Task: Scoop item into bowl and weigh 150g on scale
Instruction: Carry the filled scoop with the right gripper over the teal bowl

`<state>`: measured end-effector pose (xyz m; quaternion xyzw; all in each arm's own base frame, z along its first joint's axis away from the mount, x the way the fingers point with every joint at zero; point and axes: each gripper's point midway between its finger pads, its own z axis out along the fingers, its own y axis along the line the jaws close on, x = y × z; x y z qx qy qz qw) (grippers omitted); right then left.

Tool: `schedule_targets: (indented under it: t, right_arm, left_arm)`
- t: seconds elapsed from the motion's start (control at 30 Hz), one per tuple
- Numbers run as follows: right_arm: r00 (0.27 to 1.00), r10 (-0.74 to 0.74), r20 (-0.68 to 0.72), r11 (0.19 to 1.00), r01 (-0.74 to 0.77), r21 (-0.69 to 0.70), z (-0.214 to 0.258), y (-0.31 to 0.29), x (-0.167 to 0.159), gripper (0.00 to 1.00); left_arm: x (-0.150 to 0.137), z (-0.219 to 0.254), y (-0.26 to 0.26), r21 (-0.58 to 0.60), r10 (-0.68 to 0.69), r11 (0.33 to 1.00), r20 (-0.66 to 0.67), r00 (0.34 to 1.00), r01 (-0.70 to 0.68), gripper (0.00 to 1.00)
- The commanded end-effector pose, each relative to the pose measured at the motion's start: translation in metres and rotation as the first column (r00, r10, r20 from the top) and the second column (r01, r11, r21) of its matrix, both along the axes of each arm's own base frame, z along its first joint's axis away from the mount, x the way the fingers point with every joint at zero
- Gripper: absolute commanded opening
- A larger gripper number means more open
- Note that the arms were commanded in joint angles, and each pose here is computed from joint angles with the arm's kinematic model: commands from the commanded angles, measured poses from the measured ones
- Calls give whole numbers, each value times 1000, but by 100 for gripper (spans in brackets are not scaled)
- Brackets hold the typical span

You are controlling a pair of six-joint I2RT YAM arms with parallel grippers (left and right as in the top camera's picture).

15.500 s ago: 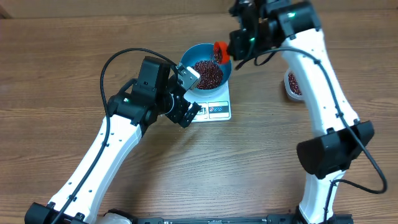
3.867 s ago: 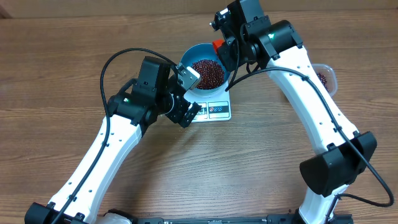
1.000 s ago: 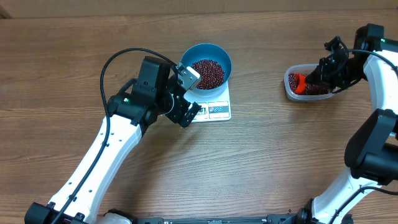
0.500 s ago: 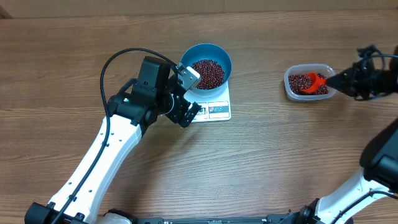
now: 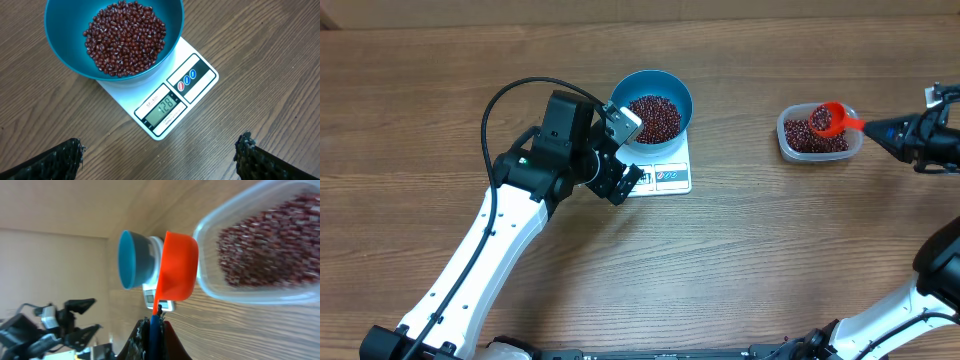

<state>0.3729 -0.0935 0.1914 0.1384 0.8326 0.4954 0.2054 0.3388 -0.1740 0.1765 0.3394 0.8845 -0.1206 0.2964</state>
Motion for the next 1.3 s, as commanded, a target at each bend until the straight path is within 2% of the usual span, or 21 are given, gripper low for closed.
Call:
schedule_targets:
  t: [0.0,0.33,0.7,0.8,1.03,1.27]
  right_arm:
    - [997,30,65,996,-35,84,13,22,10,4]
    - [960,250,123,959,-263,103,21,116,26,4]
    - [914,389,111,913,-399,87,21,208,49,4]
    - [914,403,54,915,-404,13,11,228,55,4]
    - [895,446,20,877,-433,-210,13,263,61,4]
    - [900,435,17,785,-370,-497,37,277,69,4]
  left_arm:
    - [5,9,-1,-3,0,1000,27,1000,0,100]
    - [5,9,-1,-3,0,1000,27,1000,0,100]
    - [5,9,-1,-3,0,1000,27,1000,0,100]
    - [5,9,-1,-3,0,1000,27,1000,0,100]
    - [5,9,-1,-3,0,1000,27,1000,0,100]
    - [5,9,-1,-3,-1,1000,27,1000,1,99]
